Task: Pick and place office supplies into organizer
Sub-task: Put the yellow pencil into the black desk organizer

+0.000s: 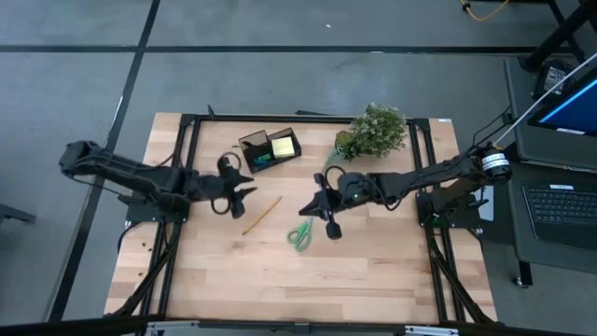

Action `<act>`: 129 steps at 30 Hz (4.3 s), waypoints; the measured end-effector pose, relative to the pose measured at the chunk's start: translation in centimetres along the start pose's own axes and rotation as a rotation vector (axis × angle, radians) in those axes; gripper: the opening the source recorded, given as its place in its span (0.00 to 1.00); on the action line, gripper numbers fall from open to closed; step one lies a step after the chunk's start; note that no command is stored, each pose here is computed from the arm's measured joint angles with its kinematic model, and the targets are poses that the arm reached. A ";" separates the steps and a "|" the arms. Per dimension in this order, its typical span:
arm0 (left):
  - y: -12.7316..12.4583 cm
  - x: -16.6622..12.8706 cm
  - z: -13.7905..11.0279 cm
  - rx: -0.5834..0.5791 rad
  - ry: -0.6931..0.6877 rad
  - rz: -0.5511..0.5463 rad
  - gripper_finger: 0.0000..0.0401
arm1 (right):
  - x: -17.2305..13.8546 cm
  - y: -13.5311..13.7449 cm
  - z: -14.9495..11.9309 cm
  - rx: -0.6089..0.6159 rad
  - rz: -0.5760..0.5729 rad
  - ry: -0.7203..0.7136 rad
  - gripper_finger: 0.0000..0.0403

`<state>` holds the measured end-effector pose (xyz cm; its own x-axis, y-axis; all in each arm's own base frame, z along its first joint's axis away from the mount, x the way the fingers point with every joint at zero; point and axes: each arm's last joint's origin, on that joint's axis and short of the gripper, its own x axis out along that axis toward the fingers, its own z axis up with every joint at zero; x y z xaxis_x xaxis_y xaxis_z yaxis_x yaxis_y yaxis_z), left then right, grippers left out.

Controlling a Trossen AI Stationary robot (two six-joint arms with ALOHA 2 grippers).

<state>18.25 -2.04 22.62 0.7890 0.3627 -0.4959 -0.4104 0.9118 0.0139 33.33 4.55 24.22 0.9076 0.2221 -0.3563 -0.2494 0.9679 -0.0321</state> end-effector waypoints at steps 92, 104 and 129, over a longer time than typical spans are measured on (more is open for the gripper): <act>-8.0 12.4 -3.3 -0.148 0.992 0.106 0.32 | -0.7 2.7 -0.2 0.018 0.013 0.087 0.06; -8.0 12.4 -3.4 -0.129 0.994 0.103 0.32 | -0.7 2.7 -0.2 0.020 0.013 0.087 0.06; -8.0 12.4 -3.4 -0.139 1.004 0.100 0.14 | -0.7 2.7 -0.2 0.020 0.013 0.086 0.06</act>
<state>29.77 -5.50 13.37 0.0260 0.0488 -0.9985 -0.5534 0.8325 0.0263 31.98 6.95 24.22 0.8716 0.2249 -0.4357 -0.2537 0.9673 -0.0082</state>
